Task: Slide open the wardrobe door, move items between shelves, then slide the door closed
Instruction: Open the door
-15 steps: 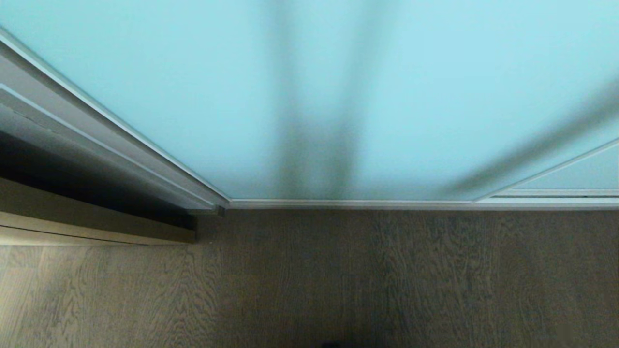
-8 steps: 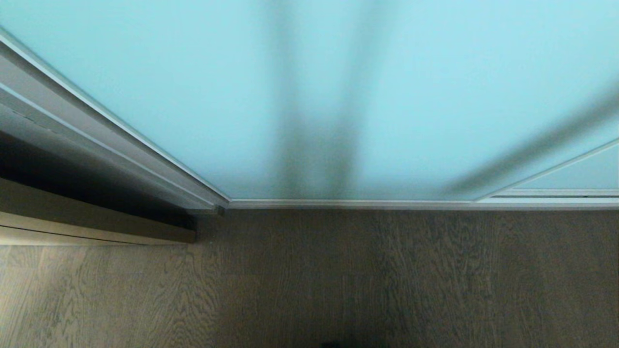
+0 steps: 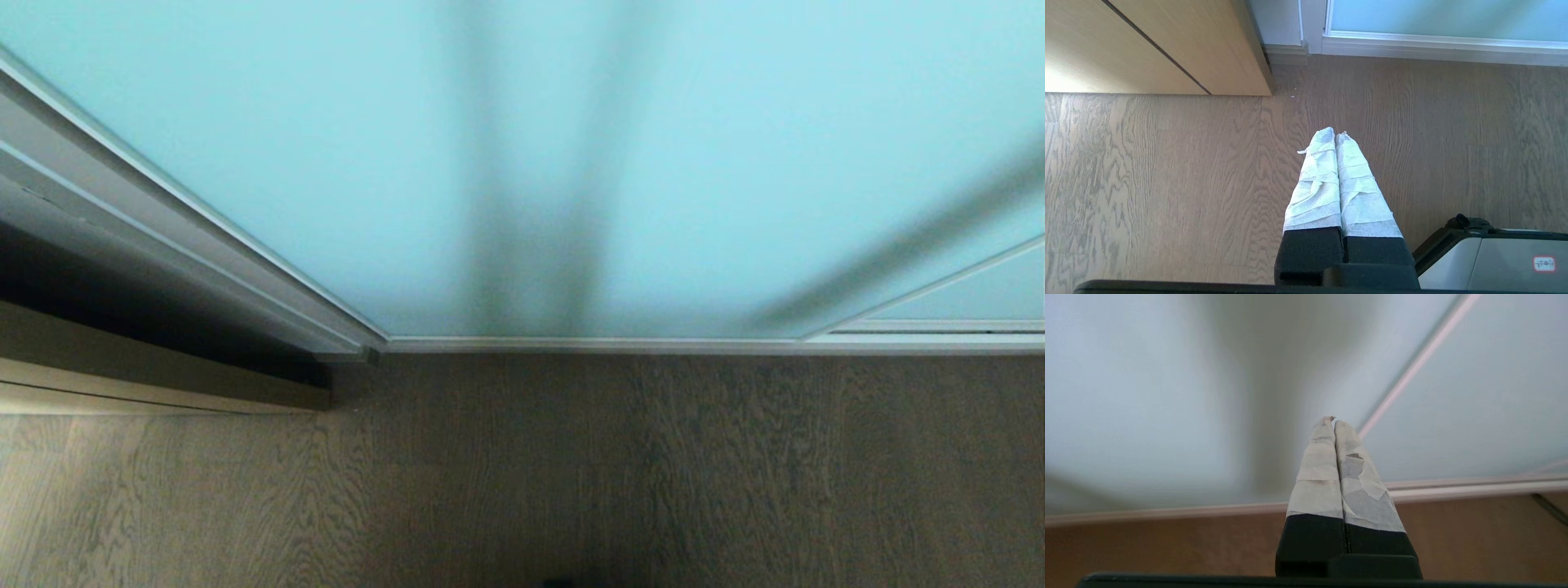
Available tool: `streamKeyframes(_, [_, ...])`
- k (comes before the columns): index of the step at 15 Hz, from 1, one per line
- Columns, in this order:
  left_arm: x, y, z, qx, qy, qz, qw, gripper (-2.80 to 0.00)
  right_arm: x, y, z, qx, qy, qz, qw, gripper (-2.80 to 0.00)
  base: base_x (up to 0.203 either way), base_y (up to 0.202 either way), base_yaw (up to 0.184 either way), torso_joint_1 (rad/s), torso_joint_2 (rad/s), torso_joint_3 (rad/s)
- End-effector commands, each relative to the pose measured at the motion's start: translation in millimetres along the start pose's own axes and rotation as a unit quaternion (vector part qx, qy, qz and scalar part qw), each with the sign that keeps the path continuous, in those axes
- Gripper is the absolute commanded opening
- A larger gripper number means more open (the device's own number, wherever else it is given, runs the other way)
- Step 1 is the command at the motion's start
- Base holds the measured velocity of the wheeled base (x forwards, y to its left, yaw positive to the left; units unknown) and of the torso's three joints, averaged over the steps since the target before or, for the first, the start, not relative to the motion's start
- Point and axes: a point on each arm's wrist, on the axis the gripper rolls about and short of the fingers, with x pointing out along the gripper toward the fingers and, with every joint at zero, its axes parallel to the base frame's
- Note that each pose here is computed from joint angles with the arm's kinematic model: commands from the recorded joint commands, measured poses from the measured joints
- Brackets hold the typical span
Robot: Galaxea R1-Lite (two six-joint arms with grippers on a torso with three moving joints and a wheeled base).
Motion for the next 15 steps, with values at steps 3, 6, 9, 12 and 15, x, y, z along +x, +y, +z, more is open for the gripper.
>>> streamKeyframes(3, [0.2, 0.0, -0.4, 0.000, 0.001, 0.000, 1.0000, -2.80, 20.1, -4.3, -9.3, -0.024, 0.019, -0.062, 0.998, -2.80, 0.000, 0.000, 0.000, 0.000, 0.00, 0.000])
streamKeyframes(6, [0.1, 0.0, -0.4, 0.000, 0.001, 0.000, 1.0000, -2.80, 38.4, -13.3, -11.1, -0.038, 0.003, -0.120, 0.992, -2.80, 0.000, 0.000, 0.000, 0.000, 0.00, 0.000])
streamKeyframes(9, [0.2, 0.0, -0.4, 0.000, 0.001, 0.000, 1.0000, -2.80, 55.7, -21.6, -16.5, -0.047, -0.007, -0.153, 0.987, -2.80, 0.000, 0.000, 0.000, 0.000, 0.00, 0.000])
streamKeyframes(12, [0.2, 0.0, -0.4, 0.000, 0.001, 0.000, 1.0000, -2.80, 63.0, -22.7, -19.5, -0.020, -0.005, -0.151, 0.988, -2.80, 0.000, 0.000, 0.000, 0.000, 0.00, 0.000])
streamKeyframes(15, [0.1, 0.0, -0.4, 0.000, 0.001, 0.000, 1.0000, -2.80, 70.6, -23.6, -21.8, -0.005, 0.001, -0.148, 0.989, -2.80, 0.000, 0.000, 0.000, 0.000, 0.00, 0.000])
